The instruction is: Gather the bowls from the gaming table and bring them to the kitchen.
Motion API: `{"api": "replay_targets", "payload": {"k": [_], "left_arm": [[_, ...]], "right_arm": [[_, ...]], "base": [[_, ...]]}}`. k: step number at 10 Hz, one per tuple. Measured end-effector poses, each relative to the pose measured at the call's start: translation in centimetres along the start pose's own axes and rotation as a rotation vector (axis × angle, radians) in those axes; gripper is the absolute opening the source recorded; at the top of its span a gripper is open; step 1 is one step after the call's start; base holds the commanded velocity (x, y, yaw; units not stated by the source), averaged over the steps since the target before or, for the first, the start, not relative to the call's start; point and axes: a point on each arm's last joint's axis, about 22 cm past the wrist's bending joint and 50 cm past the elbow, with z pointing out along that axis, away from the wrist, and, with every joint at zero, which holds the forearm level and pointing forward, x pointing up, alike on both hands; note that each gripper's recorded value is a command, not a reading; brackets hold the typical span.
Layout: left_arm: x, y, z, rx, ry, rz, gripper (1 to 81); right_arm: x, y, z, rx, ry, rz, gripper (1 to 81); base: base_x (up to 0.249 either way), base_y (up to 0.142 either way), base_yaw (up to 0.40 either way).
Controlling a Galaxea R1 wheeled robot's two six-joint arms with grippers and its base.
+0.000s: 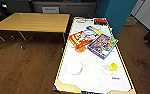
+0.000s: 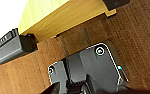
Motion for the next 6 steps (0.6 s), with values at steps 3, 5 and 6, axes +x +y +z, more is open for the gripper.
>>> {"api": "replay_targets", "payload": {"k": [3,5,6], "left_arm": [[0.0,0.2,0.0,-0.002,-0.001,0.0,81.1],[0.0,0.3,0.1,-0.004,-0.001,0.0,81.1],[0.0,0.4,0.1,-0.005,-0.001,0.0,81.1]], "right_arm": [[5.6,-0.7,-0.6,-0.005,0.06,0.03,81.1],[9.9,-1.9,-1.6,0.004,0.089,0.023,81.1],[12.5,-2.9,-2.3,0.015,0.104,0.012,81.1]], "base": [[0.0,0.0,0.0],[0.0,0.0,0.0],[0.0,0.0,0.0]]}}
